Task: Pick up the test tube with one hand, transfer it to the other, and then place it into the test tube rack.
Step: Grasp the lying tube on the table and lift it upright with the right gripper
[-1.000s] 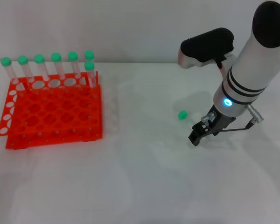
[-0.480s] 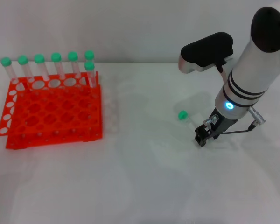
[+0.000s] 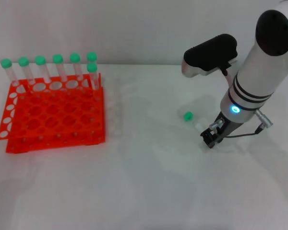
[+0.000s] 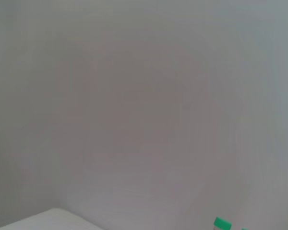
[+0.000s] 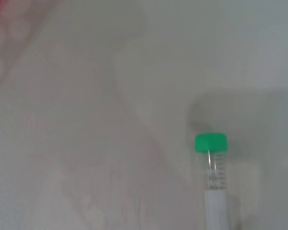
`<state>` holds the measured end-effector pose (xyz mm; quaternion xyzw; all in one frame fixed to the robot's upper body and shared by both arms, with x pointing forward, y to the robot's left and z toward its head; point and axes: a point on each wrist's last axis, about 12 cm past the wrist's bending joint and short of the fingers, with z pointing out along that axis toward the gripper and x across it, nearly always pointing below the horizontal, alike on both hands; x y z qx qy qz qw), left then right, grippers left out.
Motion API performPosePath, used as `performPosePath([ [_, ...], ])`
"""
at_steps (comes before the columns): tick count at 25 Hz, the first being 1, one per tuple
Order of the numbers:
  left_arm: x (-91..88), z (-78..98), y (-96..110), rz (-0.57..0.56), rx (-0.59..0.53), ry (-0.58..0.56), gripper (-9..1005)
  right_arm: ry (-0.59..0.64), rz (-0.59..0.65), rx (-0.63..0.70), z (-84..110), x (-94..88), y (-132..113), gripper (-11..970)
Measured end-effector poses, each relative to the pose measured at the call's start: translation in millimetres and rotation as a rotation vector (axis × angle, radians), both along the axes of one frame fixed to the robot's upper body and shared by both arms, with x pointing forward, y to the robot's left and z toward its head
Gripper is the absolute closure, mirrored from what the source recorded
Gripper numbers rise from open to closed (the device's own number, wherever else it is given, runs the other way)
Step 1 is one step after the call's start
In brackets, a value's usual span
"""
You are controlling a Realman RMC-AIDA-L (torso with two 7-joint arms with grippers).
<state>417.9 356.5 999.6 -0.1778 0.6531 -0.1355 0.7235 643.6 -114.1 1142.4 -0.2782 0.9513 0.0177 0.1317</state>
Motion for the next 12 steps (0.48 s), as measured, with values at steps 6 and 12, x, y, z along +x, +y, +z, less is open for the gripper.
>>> performPosePath([
  [6,-1.2,0.3,0,-0.003,0.001,-0.004,171,-0.032,0.023,0.027,7.1,1.1,1,768],
  [12,0.7,0.4,0,-0.002,-0.003,-0.003,173,-0.206,0.024,0.251,30.9,-0.2,-27,777],
])
